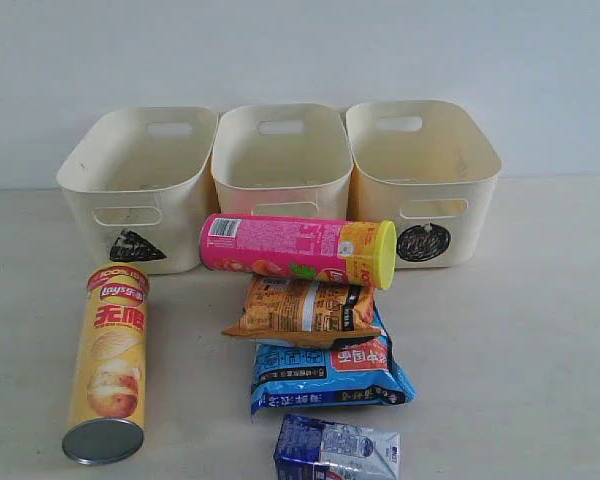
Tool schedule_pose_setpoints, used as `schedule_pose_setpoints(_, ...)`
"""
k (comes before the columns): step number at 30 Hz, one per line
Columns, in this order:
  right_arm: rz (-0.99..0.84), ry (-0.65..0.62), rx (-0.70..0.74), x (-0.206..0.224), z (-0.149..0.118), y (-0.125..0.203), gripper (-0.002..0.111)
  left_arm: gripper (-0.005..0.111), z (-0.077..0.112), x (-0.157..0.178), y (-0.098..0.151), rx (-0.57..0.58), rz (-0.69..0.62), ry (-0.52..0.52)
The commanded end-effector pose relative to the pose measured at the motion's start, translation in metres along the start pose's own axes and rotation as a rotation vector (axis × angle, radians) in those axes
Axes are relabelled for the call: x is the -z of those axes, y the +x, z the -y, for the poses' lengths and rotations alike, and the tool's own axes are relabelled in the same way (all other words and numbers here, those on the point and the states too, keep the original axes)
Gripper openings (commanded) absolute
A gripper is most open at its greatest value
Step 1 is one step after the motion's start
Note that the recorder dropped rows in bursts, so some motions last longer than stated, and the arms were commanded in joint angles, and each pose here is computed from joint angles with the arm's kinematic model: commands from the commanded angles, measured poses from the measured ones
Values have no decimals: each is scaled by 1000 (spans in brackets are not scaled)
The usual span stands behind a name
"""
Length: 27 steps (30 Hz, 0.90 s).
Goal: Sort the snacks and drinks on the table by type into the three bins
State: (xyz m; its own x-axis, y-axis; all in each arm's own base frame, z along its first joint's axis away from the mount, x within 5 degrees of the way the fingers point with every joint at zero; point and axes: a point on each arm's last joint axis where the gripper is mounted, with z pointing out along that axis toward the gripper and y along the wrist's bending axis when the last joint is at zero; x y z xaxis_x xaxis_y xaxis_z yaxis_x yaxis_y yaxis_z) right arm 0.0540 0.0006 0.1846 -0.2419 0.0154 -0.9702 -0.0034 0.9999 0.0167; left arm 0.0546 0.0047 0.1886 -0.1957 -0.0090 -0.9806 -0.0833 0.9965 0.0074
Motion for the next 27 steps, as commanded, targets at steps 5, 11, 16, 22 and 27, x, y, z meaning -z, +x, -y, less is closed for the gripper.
schedule_pose_setpoints(5, 10, 3, 12, 0, 0, 0, 0, 4, 0, 0, 0, -12, 7, -2)
schedule_pose_setpoints(11, 10, 3, 11, 0, 0, 0, 0, 4, 0, 0, 0, -12, 7, -2)
schedule_pose_setpoints(16, 43, 3, 11, 0, 0, -3, 0, 4, 0, 0, 0, -12, 7, -2)
schedule_pose_setpoints(22, 416, 2, 3, 8, 0, -35, 0, 4, 0, 0, 0, -12, 7, -2)
schedule_pose_setpoints(27, 720, 4, 9, 22, 0, -59, 0, 4, 0, 0, 0, -12, 7, -2)
